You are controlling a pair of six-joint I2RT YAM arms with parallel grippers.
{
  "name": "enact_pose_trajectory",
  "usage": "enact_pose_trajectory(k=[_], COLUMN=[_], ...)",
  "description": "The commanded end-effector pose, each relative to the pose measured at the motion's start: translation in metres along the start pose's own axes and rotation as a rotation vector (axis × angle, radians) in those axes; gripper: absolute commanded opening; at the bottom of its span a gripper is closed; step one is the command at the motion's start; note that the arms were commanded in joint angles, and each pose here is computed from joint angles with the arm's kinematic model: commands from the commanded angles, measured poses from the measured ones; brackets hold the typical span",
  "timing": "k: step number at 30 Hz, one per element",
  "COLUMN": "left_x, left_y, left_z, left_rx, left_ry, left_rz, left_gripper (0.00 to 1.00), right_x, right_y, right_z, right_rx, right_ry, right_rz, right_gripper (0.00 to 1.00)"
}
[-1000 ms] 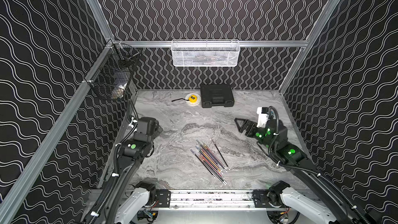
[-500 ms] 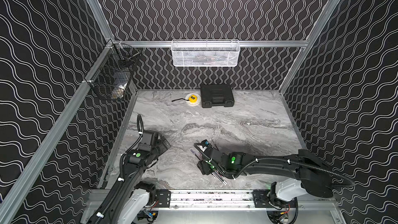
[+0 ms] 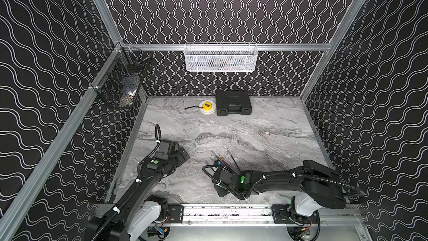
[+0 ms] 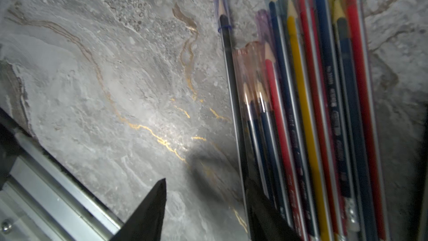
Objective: Remove the protective cover of the pencils
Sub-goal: Pick up the pencil from the center of the board.
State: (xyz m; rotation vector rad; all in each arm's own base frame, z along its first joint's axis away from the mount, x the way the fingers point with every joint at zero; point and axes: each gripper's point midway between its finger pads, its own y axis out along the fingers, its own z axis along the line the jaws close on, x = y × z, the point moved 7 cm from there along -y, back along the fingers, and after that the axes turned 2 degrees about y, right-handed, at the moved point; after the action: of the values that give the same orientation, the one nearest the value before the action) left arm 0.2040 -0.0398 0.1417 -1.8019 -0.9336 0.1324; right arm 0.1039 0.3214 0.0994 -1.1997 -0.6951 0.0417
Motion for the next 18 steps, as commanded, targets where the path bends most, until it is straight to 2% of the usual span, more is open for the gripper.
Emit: enact_pose_trajectory(k=[1, 6, 18], left_x=[0.005, 0.006, 0.005], left_y=[-0.003, -0.006, -0.021], left_z=[-0.005, -0.003, -0.002], left_rx=[-0.014, 0.002, -0.012], left_ry=[-0.012, -0.016, -0.026], left_rz=[-0.029, -0.044, -0.077], left_gripper=[0.97, 0.97, 0.96], right_x=[0.003, 0.004, -0.003], right_y=[0.0, 0.001, 0.008], right_z=[0.002, -0.002, -0.007], right_rx=[-0.014, -0.073, -0.104], right_ry=[0.008, 0.007, 0.001], right_rz=[0.001, 0.009, 0.027], right_gripper=[0.54, 0.51, 0.51])
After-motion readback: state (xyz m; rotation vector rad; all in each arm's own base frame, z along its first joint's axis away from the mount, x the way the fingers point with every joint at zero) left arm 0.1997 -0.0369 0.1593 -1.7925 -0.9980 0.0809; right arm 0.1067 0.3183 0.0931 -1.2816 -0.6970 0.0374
